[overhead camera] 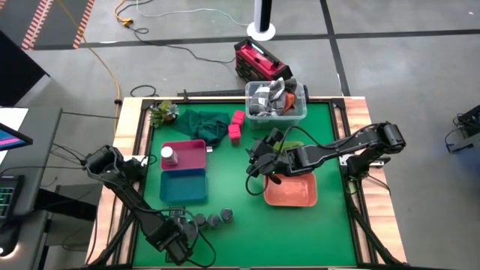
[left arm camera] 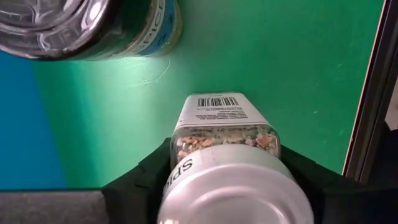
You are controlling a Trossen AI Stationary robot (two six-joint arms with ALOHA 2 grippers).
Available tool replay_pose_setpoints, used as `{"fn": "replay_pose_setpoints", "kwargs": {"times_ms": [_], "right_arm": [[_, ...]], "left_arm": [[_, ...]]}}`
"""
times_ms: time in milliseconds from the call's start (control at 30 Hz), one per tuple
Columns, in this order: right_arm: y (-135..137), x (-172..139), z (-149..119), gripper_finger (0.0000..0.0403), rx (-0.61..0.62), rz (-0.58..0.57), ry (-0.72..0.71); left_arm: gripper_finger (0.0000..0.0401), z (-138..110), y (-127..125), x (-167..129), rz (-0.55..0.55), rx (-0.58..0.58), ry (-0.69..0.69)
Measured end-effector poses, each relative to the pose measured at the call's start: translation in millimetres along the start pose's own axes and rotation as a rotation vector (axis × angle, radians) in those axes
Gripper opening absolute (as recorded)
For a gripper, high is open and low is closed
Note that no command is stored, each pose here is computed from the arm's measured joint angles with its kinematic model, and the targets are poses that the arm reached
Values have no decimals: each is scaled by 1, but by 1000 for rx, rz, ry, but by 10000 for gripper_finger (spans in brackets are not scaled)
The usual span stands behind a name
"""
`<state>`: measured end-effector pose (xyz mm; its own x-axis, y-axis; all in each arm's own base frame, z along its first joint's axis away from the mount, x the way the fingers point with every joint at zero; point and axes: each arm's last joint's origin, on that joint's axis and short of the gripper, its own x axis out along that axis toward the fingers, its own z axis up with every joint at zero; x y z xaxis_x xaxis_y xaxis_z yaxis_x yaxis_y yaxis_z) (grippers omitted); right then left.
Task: Sort spices by type
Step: Put the white spice bottle into the red bin
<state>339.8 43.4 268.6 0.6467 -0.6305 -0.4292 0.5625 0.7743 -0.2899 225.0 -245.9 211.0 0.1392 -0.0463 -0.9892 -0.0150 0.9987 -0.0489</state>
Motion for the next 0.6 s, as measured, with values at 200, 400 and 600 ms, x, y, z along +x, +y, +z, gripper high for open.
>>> {"fn": "replay_pose_setpoints", "kwargs": {"times_ms": [200,400,600], "right_arm": [[0,0,0,256,2,0,0],[0,0,0,256,2,1,-1],[0,0,0,256,5,1,-3]], "left_arm": [[192,-4,17,-29,-9,-38,-9],[192,-7,59,-81,-16,-145,-123],[192,-17,123,-119,159,-246,-178]]}}
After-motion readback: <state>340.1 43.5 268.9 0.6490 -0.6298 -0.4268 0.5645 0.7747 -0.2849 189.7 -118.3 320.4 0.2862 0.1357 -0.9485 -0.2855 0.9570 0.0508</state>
